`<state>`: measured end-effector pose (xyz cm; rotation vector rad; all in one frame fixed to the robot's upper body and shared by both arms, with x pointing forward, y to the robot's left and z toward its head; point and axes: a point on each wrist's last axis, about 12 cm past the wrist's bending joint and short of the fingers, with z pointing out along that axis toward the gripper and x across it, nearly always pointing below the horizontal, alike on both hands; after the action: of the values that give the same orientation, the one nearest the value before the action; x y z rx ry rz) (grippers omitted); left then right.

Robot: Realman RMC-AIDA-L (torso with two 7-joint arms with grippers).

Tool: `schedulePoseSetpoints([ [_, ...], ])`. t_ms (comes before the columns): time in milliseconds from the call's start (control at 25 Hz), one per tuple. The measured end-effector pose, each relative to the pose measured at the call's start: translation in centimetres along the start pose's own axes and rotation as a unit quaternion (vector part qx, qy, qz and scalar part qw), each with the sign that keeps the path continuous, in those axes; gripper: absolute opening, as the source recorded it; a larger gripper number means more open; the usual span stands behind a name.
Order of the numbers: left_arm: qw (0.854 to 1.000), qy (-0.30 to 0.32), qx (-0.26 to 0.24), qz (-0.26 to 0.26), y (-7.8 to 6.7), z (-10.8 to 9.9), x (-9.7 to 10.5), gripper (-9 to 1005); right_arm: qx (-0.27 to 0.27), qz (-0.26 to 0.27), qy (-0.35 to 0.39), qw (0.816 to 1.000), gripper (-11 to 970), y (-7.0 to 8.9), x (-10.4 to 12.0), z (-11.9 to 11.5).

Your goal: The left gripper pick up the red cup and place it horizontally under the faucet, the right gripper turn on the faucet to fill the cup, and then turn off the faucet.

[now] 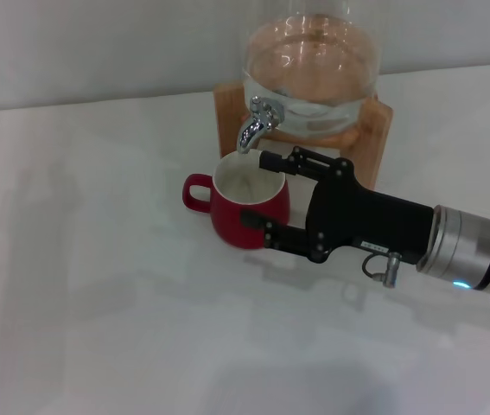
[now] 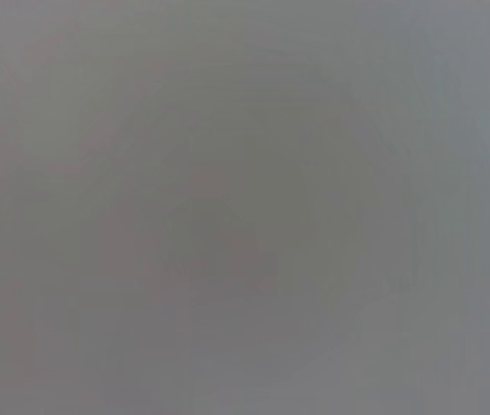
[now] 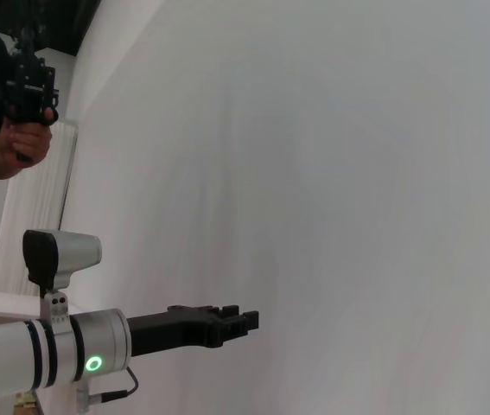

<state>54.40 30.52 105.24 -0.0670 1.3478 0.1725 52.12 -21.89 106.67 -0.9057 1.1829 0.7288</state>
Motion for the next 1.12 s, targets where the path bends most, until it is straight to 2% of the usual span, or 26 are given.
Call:
schedulePoseSetpoints([
  [760, 1.000, -0.007, 0.002, -0.003, -0.2, 0.0, -0.2, 428, -0.018, -0.002, -0.001, 1.000, 702, 0.4, -0.1, 0.4],
  [1120, 1.000, -0.009, 0.006, -0.005, -0.5, 0.0, -0.2, 427, -0.015, -0.013, 0.011, 1.000, 702, -0.2, -0.1, 1.3],
])
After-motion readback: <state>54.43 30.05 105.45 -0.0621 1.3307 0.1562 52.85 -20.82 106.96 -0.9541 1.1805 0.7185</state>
